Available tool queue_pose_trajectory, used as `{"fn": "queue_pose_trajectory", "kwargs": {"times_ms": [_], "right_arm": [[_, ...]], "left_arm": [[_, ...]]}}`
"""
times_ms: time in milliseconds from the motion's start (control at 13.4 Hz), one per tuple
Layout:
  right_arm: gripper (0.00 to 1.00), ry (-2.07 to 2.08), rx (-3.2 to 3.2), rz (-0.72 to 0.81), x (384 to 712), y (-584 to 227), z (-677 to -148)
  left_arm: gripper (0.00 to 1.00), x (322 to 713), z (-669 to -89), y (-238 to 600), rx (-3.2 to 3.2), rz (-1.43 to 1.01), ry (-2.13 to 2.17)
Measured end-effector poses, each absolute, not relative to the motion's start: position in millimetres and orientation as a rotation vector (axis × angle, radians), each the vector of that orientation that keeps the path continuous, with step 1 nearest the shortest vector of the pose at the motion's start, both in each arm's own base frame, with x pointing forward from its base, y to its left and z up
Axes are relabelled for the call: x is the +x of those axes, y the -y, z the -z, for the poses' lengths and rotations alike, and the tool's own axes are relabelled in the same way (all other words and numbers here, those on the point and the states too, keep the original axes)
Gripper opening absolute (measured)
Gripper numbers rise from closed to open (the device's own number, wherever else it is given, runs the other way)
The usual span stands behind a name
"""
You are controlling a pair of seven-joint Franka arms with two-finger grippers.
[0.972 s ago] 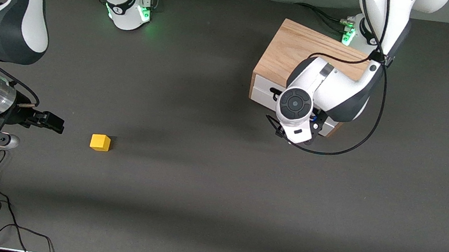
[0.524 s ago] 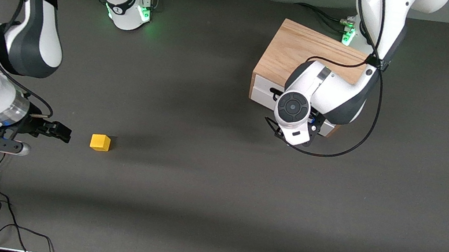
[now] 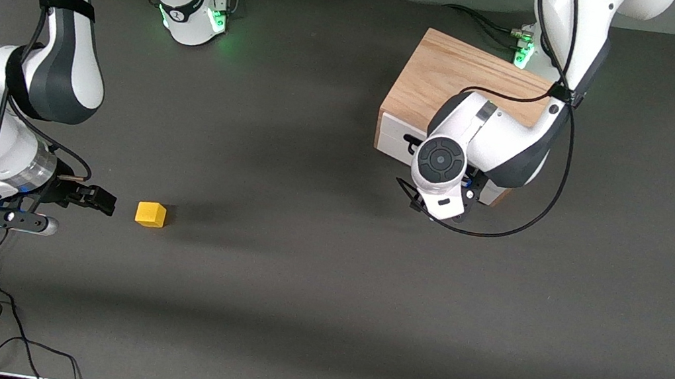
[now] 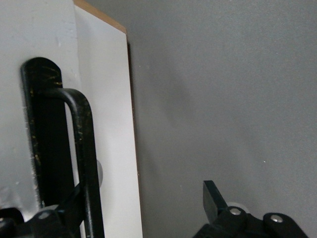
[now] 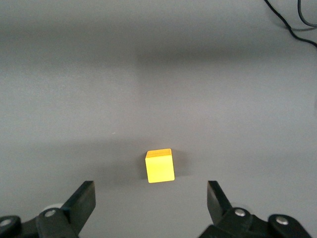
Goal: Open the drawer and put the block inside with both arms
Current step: 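Pull the drawer open by its handle with the left gripper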
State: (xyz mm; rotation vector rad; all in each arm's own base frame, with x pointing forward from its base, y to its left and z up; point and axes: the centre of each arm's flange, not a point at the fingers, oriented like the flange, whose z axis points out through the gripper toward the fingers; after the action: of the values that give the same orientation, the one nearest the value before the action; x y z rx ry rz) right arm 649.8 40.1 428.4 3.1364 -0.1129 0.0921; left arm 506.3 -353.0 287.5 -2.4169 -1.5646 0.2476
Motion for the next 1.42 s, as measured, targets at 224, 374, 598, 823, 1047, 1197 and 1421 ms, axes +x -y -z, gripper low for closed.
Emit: {"fn": "queue_pose_trajectory", "kwargs": {"times_ms": [224,374,598,823,1047,1197,1421], "right_arm": [[1.0,0.112,3.156,-0.107,641,-39,-465],[1.0,0.092,3.171,-0.122,634,-45,-491],[1.0,0.037,3.173,-0.108,633,-68,-487],[1.0,0.048,3.167,-0.089,635,-64,-479],[1.0,0.053,3.166,-0.092,636,-62,-479],[1.0,0.055,3.166,-0.095,636,-61,-479],[1.0,0.056,3.165,-0.095,636,-61,-479]], "left_arm": [[1.0,512,-290,356,-2.442,-0.217,1.568],[1.0,519,-294,360,-2.468,-0.195,1.58],[1.0,530,-297,366,-2.49,-0.174,1.589],[1.0,540,-298,371,-2.505,-0.161,1.591],[1.0,547,-298,375,-2.52,-0.152,1.592],[1.0,555,-304,379,-2.555,-0.122,1.612],[1.0,562,-312,383,-2.583,-0.103,1.625]]}}
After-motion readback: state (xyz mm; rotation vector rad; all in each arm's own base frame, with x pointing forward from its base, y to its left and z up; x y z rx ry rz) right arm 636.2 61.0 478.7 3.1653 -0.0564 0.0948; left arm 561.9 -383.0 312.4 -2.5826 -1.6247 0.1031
